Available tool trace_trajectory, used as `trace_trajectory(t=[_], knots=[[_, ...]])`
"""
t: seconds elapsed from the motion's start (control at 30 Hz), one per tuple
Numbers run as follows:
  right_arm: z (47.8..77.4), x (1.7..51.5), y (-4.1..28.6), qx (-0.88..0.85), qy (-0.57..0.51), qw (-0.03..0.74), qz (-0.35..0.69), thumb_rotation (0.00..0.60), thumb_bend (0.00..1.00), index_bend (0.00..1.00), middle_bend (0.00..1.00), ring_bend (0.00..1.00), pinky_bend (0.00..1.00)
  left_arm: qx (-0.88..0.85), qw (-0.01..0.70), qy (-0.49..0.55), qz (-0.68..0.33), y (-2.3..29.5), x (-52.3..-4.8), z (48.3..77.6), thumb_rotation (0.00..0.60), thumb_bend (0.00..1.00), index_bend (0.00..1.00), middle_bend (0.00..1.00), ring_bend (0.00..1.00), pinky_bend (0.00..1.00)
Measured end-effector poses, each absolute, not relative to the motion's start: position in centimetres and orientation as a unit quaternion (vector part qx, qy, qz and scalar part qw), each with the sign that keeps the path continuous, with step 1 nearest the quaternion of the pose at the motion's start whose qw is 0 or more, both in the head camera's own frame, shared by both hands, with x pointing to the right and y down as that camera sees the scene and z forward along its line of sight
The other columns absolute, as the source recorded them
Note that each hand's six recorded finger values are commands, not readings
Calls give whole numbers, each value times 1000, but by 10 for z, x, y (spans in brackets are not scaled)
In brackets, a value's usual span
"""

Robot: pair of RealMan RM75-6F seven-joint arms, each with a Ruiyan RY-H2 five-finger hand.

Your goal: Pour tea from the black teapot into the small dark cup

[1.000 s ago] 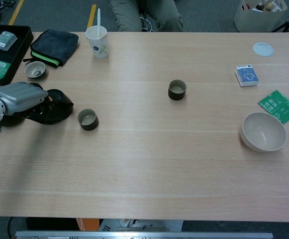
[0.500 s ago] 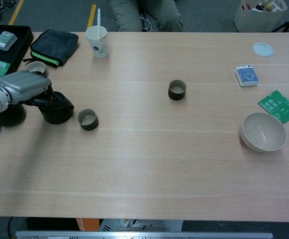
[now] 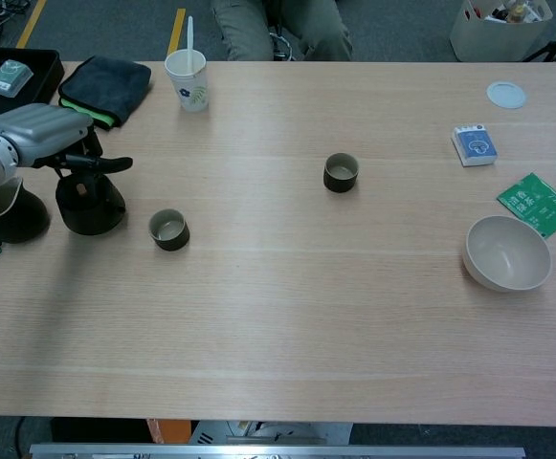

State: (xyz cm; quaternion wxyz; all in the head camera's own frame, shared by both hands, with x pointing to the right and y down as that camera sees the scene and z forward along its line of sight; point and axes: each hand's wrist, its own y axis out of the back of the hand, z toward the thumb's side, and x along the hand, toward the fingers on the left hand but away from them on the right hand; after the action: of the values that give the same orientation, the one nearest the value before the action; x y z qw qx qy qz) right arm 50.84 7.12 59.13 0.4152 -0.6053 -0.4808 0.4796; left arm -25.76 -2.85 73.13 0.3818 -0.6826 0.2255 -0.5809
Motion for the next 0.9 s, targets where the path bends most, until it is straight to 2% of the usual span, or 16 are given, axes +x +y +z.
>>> trace_trajectory(t=[0.23, 0.43, 0.53, 0.63, 0.73, 0.8, 0.9], knots=[[592, 508, 71, -606, -481, 415, 479, 600, 211, 263, 296, 206, 309, -677, 379, 244, -581, -35, -260, 726, 102, 165, 891, 1000, 863, 108], [591, 508, 71, -605, -482, 415, 478, 600, 211, 263, 296, 206, 309, -673, 374, 279, -574, -42, -262, 720, 84, 165, 921, 1000, 890, 108], [591, 508, 72, -605, -483, 415, 478, 600, 211, 263, 296, 206, 310, -672, 373, 294, -568, -44, -262, 717, 130, 167, 922, 1000, 891, 108], [591, 508, 72, -605, -483, 415, 478, 600, 211, 263, 296, 206, 309, -672, 374, 301, -564, -44, -261, 715, 227, 208, 922, 1000, 891, 108], [590, 508, 72, -605, -484, 416, 477, 600, 210, 263, 297, 206, 309, -671, 376, 305, -562, -45, -261, 714, 296, 234, 920, 1000, 891, 107], [590, 509, 72, -605, -484, 416, 477, 600, 211, 263, 297, 206, 309, -669, 377, 309, -561, -45, -261, 712, 317, 252, 920, 1000, 891, 107], [590, 509, 73, -605, -484, 415, 477, 600, 210, 263, 296, 206, 309, -665, 379, 321, -558, -47, -261, 709, 316, 265, 921, 1000, 894, 107]])
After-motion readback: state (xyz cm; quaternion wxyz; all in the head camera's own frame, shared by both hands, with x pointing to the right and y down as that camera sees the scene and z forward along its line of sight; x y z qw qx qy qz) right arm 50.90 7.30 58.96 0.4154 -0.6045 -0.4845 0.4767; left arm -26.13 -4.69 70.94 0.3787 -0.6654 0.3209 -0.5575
